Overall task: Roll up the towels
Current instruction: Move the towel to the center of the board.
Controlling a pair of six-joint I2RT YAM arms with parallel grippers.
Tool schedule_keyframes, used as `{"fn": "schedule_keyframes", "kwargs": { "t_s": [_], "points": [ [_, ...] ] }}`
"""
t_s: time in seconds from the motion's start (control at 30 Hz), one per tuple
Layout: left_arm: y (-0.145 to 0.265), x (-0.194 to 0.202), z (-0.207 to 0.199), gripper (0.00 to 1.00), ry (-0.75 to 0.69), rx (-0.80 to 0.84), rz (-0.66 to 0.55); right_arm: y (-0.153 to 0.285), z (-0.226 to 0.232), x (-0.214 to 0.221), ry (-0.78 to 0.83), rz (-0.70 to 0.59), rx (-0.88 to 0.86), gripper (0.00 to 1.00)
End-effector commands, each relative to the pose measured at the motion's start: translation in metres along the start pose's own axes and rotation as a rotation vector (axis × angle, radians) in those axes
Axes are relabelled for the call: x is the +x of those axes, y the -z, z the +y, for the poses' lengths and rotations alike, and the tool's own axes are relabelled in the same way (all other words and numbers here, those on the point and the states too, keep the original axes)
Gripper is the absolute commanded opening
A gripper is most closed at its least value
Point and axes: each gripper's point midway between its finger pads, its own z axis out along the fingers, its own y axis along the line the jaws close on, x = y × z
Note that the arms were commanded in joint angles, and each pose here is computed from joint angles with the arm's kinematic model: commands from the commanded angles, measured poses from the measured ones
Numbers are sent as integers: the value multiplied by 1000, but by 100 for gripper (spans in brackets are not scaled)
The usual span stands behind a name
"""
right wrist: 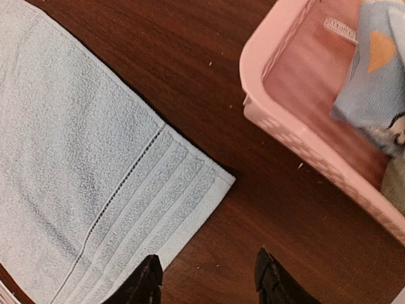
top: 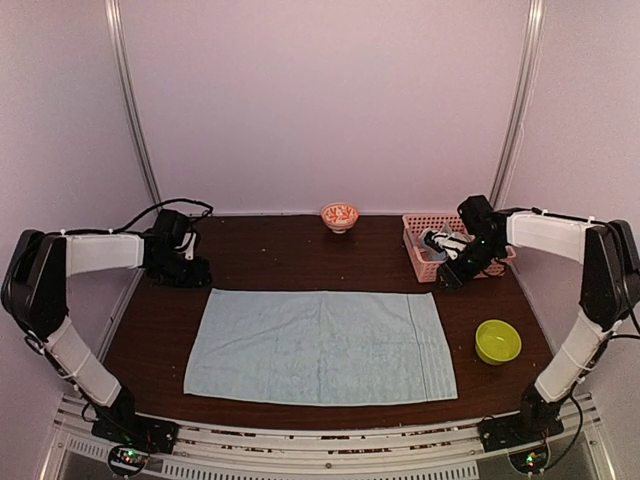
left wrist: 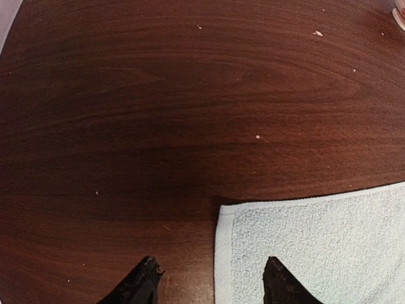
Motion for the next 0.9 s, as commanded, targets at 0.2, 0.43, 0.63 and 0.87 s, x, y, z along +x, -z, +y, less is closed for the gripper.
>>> {"fn": "schedule_keyframes", "kwargs": {
  "t_s": [0.2,0.43,0.63,0.87],
  "points": [
    [-37,6,-7,51,42,128,29,-29,33,18,31,12,-183,43],
    [-50,9,-2,40,80,131,27,-31,40,18,19,3,-221,43],
    [-61,12,0,34,70,121,43,-35,43,24,17,14,-237,41],
    [-68,18,9,28,42,54,63,-38,43,27,11,18,-241,41]
  ]
}}
